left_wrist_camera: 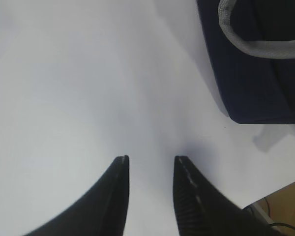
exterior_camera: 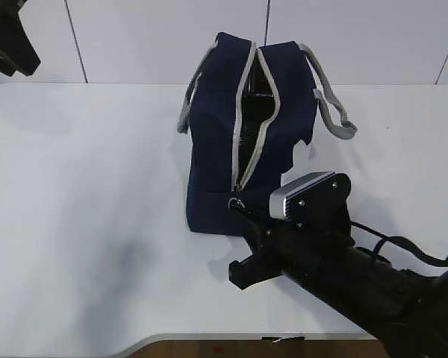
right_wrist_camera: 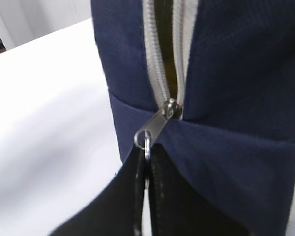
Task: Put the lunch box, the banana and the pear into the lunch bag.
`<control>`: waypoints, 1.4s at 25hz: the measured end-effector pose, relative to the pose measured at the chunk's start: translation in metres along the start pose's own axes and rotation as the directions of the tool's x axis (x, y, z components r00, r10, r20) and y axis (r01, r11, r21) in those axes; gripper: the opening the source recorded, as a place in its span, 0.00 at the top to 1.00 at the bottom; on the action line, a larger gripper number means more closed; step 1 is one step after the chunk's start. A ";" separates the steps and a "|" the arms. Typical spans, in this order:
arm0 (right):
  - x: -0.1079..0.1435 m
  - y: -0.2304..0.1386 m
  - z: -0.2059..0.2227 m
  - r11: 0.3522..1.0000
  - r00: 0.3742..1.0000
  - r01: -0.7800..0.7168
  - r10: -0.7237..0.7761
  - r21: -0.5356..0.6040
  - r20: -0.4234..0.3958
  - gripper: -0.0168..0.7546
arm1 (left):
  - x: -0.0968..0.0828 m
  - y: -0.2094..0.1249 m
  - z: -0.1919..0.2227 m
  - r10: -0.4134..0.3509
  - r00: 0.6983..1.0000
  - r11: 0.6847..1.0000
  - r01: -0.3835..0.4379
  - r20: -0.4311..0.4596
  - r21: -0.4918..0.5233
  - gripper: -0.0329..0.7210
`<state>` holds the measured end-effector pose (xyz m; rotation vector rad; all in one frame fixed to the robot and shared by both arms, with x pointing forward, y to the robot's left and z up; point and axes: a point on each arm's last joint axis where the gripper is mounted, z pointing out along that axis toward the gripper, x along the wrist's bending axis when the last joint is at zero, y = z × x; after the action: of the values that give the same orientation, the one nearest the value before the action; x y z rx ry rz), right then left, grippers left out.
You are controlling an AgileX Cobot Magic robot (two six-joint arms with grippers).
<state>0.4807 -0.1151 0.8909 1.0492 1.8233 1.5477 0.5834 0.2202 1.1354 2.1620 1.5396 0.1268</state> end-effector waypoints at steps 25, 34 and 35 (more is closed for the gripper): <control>0.010 0.084 -0.046 0.984 1.000 0.017 -0.013 0.177 -0.021 0.97 | -0.006 0.001 0.000 -0.023 0.998 1.000 0.023 0.066 -0.013 0.64; 0.016 0.130 -0.030 0.982 0.999 0.047 -0.042 0.185 -0.033 0.97 | -0.006 0.001 0.001 -0.023 0.997 1.000 0.023 0.074 -0.011 0.64; 0.017 0.136 -0.029 0.982 0.998 0.050 -0.044 0.180 -0.034 0.97 | -0.006 0.000 0.002 -0.022 0.997 1.000 0.023 0.074 -0.006 0.64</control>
<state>0.4786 -0.1115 1.0304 1.0604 2.0250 1.3984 0.5818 0.2138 1.1349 2.1190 1.5190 0.0439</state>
